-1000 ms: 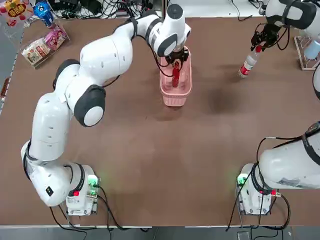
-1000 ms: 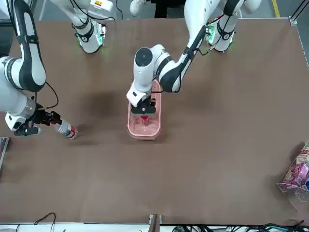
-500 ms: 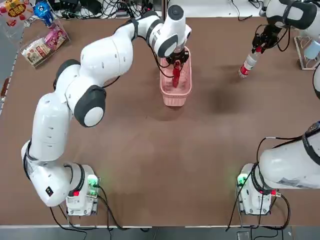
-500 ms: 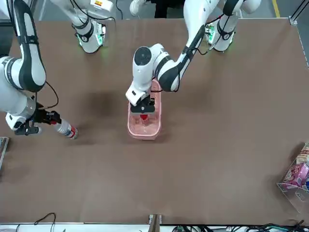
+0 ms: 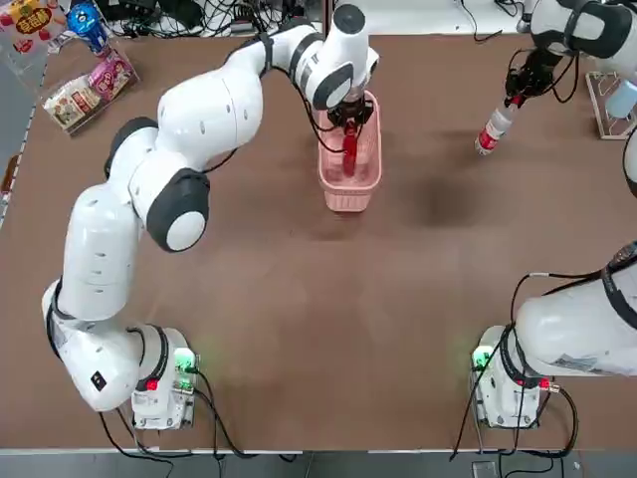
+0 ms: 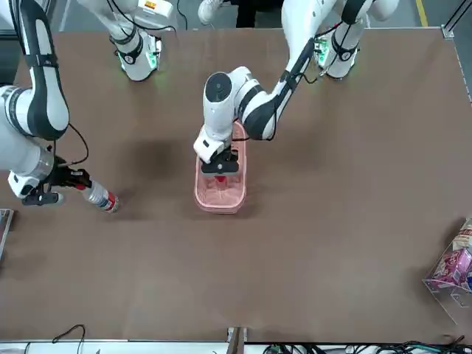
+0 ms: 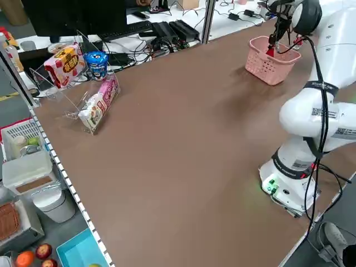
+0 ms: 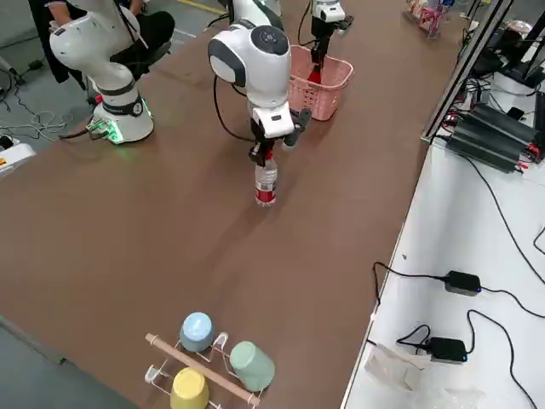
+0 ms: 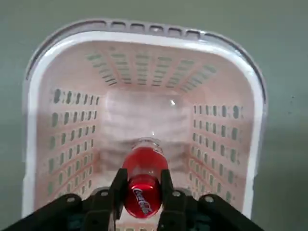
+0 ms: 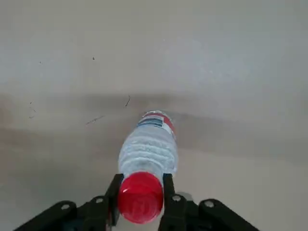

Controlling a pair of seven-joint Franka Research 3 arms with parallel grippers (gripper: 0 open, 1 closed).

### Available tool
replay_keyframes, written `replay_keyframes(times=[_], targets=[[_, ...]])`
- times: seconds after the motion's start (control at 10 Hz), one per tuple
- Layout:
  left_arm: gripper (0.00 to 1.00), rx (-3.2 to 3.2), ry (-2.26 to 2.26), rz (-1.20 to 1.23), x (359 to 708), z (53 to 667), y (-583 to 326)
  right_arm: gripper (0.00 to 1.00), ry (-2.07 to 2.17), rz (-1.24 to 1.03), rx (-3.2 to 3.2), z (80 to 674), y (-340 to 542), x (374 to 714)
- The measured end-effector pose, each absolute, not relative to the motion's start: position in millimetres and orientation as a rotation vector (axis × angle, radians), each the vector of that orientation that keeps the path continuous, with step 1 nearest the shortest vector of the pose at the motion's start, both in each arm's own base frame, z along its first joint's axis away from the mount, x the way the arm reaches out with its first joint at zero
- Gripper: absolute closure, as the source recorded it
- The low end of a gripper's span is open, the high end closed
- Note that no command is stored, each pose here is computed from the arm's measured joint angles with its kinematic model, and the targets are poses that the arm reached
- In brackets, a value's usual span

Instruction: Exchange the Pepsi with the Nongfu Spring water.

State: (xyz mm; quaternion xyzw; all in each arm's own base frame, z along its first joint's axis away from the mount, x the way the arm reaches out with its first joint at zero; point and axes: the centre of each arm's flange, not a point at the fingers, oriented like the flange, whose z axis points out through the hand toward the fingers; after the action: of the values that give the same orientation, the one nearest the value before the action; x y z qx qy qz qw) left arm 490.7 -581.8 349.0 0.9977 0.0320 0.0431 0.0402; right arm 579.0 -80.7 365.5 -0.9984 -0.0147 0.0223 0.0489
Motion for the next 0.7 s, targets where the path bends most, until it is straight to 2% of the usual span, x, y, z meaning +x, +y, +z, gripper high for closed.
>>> replay_keyframes(times=[0.5,0.7], targets=[[0.67,3.020,0.256,0.059,504.6,483.4,-519.8,0.63,-0.053,0.076,-3.041,367.1,-78.3,579.7],[0.67,2.992,0.369,0.100,530.6,543.1,-458.9,0.63,-0.087,0.102,-3.034,378.7,-63.4,584.6]])
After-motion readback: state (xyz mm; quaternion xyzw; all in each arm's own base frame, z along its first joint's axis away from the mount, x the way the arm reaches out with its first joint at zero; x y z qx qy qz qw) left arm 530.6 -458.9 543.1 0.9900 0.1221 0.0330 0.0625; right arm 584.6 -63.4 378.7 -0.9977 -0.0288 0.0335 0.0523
